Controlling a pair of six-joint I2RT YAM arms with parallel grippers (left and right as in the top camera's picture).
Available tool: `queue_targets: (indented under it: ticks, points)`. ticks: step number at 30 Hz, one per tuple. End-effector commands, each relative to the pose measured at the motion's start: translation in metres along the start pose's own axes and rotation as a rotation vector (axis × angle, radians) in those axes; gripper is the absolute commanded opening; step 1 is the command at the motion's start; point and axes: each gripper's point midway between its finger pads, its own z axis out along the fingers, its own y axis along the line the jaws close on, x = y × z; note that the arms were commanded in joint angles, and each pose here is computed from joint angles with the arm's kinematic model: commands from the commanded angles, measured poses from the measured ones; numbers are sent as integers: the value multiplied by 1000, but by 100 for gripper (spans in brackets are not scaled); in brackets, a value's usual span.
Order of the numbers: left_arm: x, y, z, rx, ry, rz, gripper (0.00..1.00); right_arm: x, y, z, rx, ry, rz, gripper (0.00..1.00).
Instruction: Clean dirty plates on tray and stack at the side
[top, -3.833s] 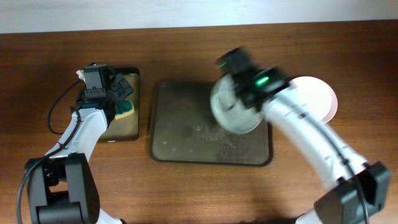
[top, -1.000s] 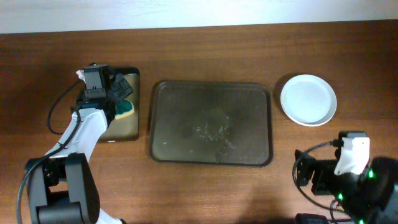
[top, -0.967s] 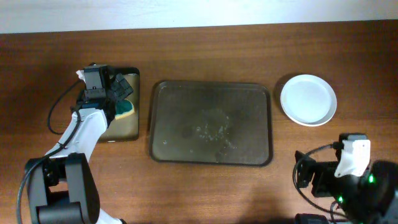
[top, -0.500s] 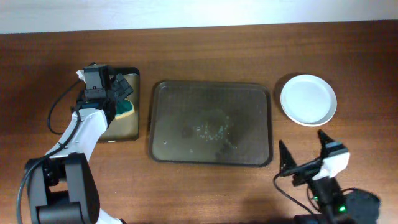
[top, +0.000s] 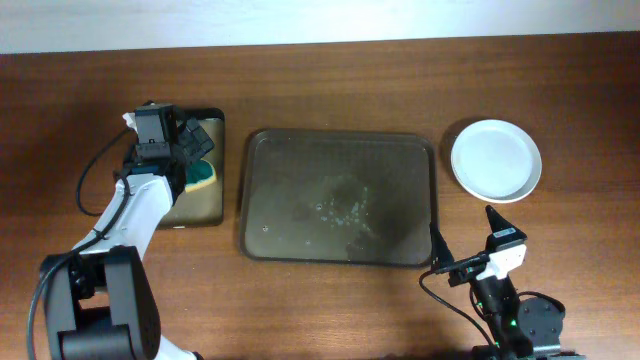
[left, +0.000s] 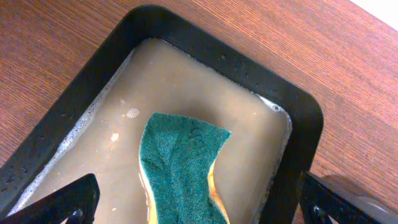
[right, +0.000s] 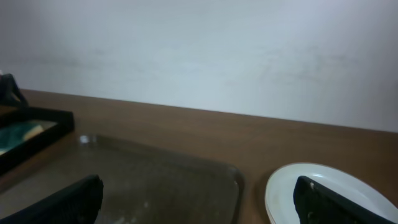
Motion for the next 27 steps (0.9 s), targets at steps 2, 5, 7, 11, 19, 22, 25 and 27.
queue_targets:
  ticks: [2, 5, 7, 11, 19, 22, 25, 27]
  points:
    - [-8, -1, -7, 11, -22, 3, 99, 31, -8, 4, 35, 48, 13, 99]
    - [-8, -2, -7, 11, -21, 3, 99, 33, -10, 4, 51, 54, 13, 98]
    - [-8, -2, -7, 11, -21, 3, 99, 33, -15, 4, 81, 54, 13, 98]
    - [-8, -2, -7, 11, -21, 3, 99, 34, -20, 3, 105, 59, 14, 98]
    - [-8, -1, -7, 11, -22, 3, 99, 35, -25, 2, 139, 57, 103, 98]
    - [-8, -1, -7, 11, -22, 3, 99, 35, -24, 3, 133, 56, 103, 98]
    - [-8, -2, -7, 11, -21, 3, 99, 35, -24, 3, 132, 56, 103, 98]
    - [-8, -2, -7, 11, -21, 3, 99, 35, -24, 3, 133, 56, 103, 98]
